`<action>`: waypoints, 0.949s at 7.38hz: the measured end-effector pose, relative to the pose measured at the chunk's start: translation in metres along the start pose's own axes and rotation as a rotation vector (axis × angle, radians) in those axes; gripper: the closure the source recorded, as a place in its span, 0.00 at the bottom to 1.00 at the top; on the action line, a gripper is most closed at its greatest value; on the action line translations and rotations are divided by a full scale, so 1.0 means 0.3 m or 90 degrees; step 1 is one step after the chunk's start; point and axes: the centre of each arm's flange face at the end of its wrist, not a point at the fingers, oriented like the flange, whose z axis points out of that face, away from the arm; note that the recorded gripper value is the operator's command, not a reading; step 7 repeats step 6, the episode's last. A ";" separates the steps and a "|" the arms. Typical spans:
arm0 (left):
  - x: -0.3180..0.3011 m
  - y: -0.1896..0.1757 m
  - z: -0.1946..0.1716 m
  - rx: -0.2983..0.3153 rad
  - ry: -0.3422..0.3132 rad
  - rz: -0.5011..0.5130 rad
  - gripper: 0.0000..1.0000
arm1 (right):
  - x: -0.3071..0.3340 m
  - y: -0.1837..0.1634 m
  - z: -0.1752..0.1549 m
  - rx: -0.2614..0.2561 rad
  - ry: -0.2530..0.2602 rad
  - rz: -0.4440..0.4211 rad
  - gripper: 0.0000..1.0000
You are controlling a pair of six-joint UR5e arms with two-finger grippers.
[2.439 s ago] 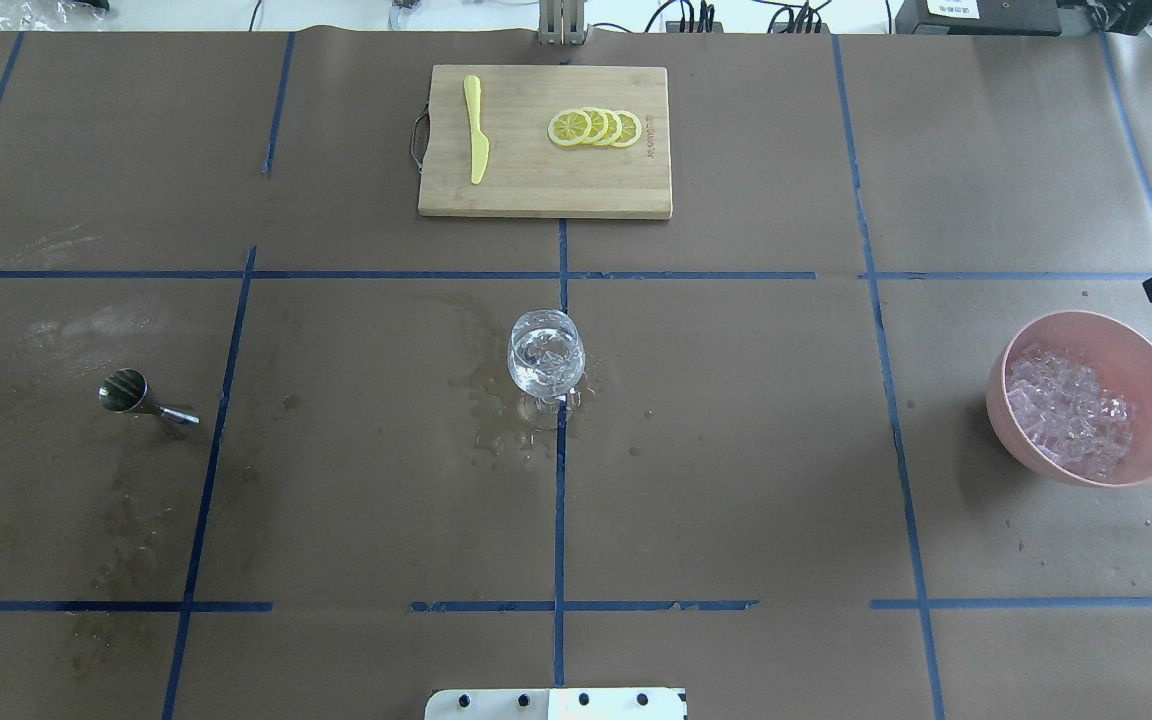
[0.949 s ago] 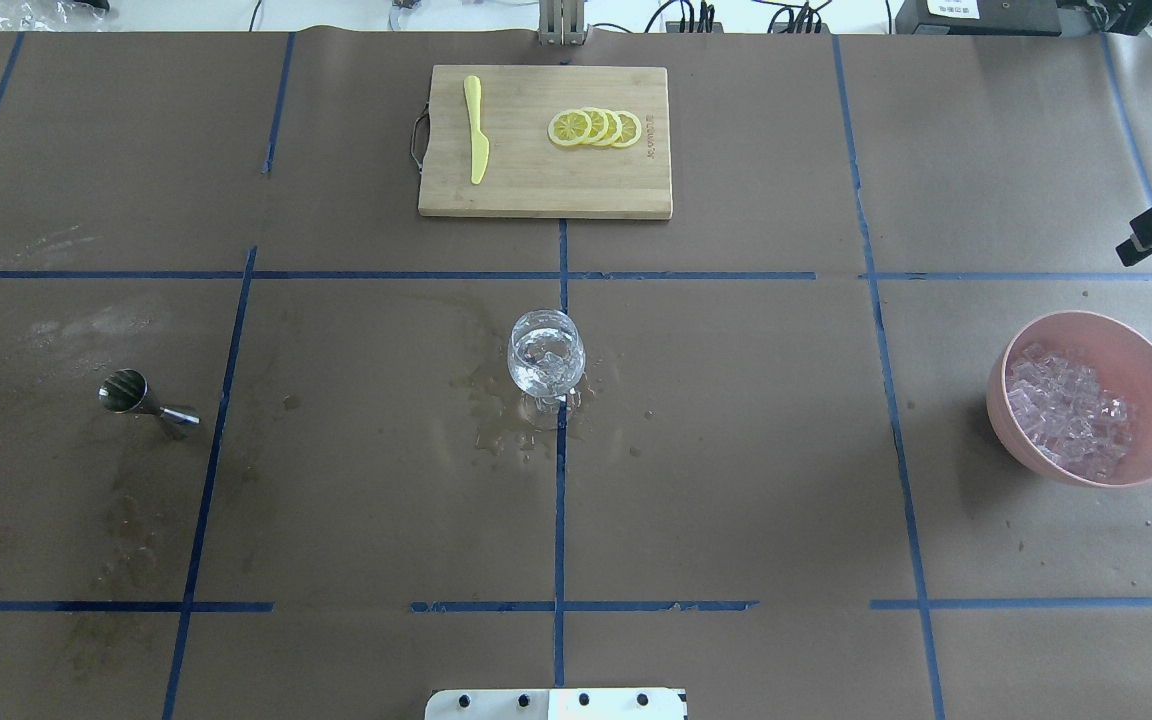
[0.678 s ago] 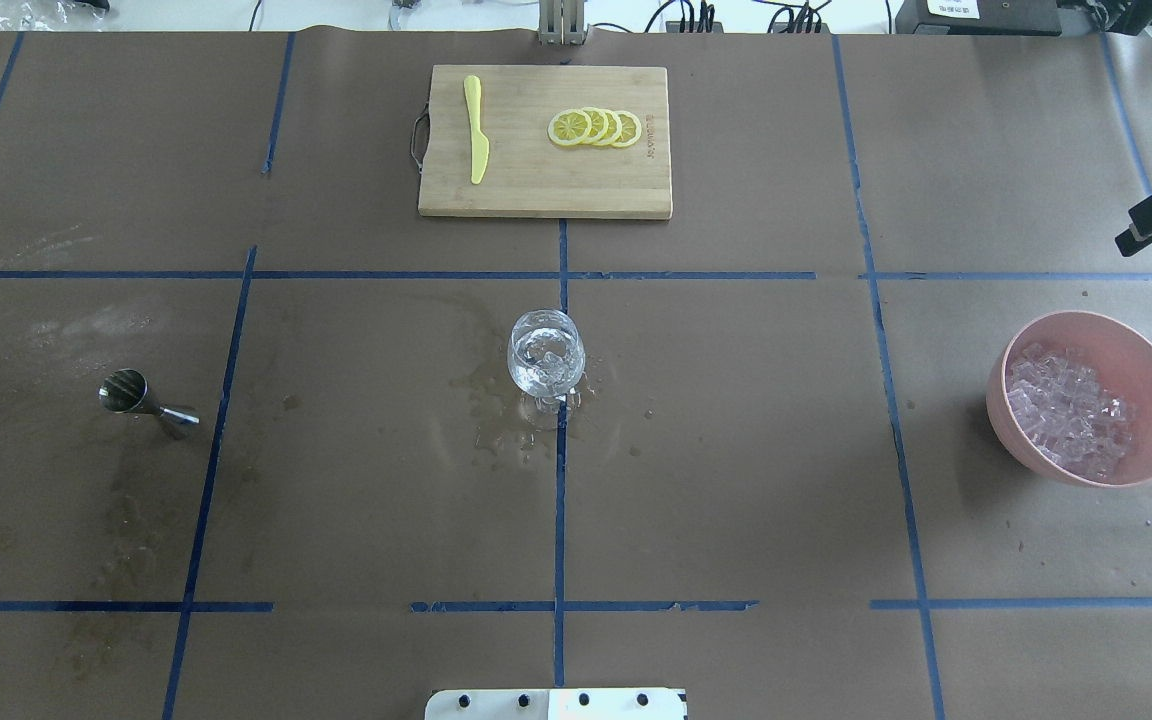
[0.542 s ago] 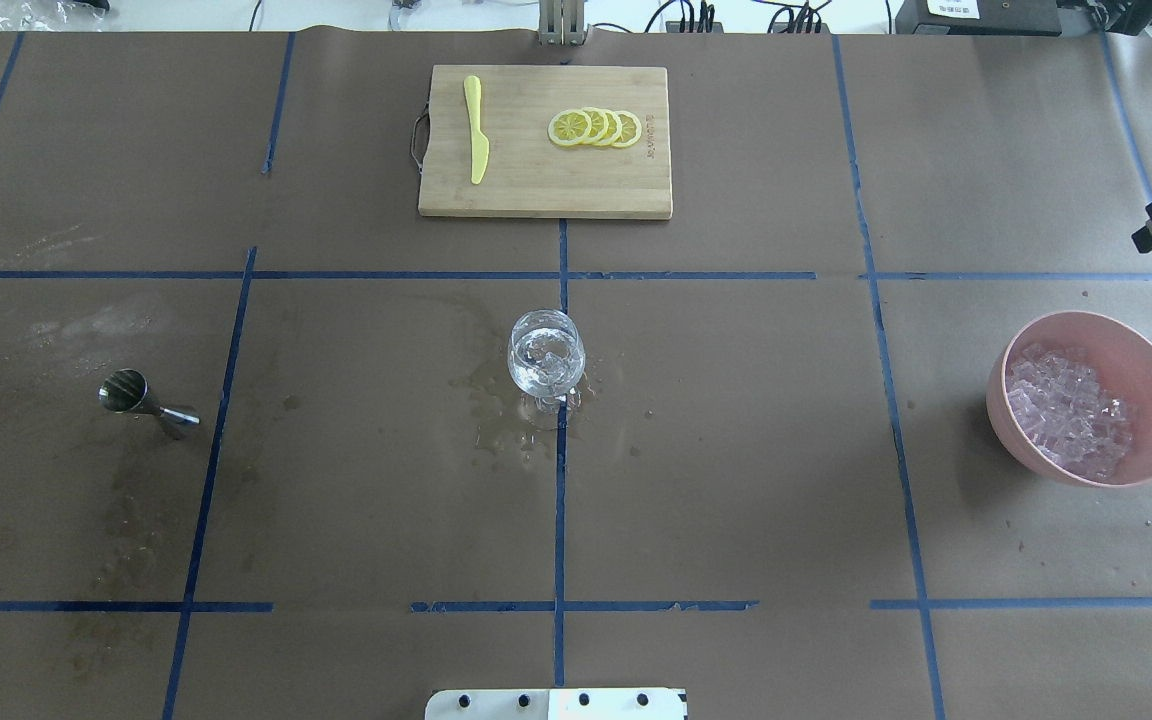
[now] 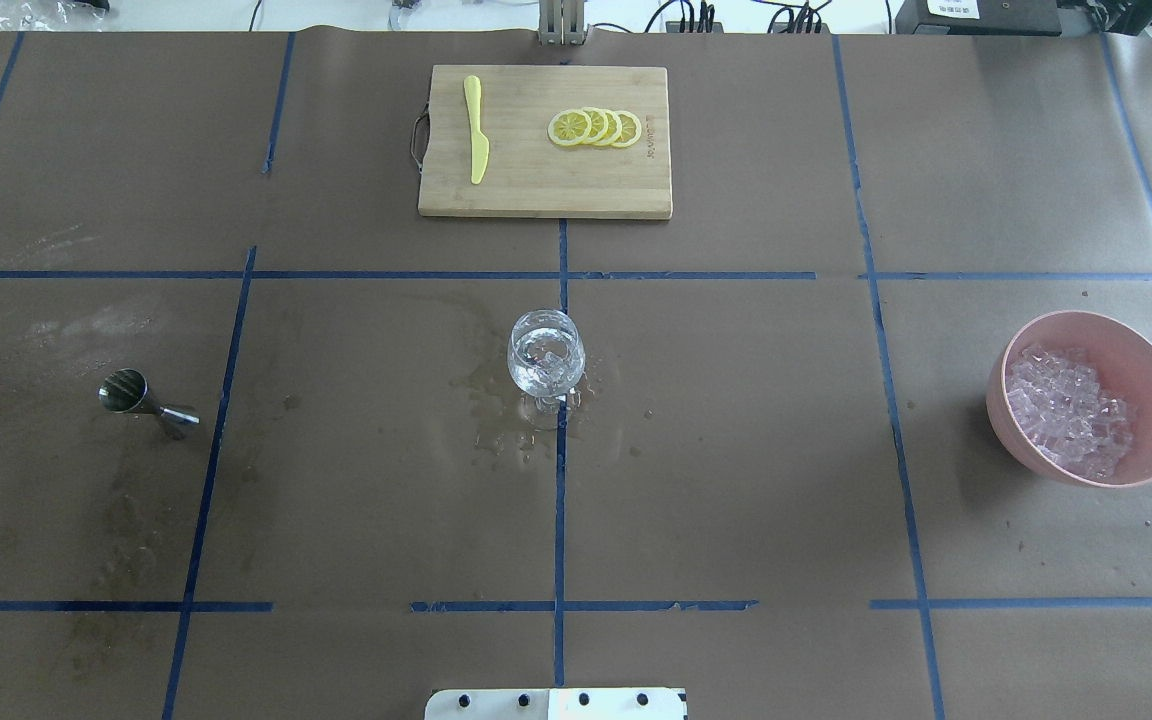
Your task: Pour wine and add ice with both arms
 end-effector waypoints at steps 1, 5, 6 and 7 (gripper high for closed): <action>-0.008 0.021 0.019 0.000 0.012 -0.003 0.00 | -0.017 -0.028 -0.010 0.005 0.001 0.001 0.00; 0.011 0.045 0.038 0.040 0.103 0.010 0.00 | -0.192 -0.170 0.039 -0.010 -0.002 -0.037 0.00; 0.015 0.038 0.032 0.046 0.105 0.015 0.00 | -0.210 -0.193 0.037 -0.010 -0.003 -0.040 0.00; 0.015 0.038 0.032 0.046 0.105 0.015 0.00 | -0.210 -0.193 0.037 -0.010 -0.003 -0.040 0.00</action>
